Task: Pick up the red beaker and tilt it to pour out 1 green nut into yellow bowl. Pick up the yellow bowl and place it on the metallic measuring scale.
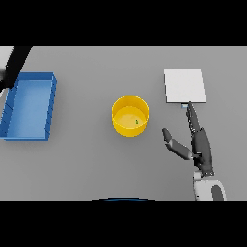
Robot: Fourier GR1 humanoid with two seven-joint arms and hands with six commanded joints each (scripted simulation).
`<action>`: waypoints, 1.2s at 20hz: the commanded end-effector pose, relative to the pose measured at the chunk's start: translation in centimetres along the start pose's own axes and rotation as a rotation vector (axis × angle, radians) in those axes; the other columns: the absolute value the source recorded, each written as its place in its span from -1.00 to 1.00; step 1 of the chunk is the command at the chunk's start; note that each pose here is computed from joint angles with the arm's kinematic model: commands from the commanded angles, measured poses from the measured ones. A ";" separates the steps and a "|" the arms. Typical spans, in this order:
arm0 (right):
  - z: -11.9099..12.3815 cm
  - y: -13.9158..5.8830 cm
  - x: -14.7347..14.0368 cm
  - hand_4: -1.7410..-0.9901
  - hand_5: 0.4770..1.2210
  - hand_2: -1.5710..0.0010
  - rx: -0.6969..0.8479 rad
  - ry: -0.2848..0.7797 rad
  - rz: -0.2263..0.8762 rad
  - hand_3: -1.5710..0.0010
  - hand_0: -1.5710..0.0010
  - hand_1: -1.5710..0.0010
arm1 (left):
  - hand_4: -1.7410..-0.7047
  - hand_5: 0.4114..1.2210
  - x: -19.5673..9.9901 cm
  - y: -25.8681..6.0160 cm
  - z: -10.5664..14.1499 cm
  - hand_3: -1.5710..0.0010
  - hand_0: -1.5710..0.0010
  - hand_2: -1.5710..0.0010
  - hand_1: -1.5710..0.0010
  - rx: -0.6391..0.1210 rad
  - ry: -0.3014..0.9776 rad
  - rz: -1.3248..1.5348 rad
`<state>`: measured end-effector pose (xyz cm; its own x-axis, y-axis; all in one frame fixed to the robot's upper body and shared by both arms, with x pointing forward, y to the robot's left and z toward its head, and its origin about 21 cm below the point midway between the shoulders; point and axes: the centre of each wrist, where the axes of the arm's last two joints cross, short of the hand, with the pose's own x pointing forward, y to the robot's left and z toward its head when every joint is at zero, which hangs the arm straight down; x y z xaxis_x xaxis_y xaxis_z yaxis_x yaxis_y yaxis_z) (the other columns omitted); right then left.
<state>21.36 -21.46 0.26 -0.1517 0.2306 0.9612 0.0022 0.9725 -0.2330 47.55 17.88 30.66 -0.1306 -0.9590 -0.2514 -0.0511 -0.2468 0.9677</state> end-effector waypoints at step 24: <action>0.0 -0.1 -0.6 0.40 -0.49 1.00 0.054 0.007 0.076 1.00 1.00 1.00 | -1.00 0.95 -8.0 -22.5 14.7 -0.94 -1.00 -1.00 -1.00 0.029 0.690 0.930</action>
<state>21.46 -21.73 -0.27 -0.1447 0.3045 0.9415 -0.0400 0.9489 -0.3130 35.15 33.12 10.59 0.4373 -0.6420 0.6297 -0.2423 0.5903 0.7700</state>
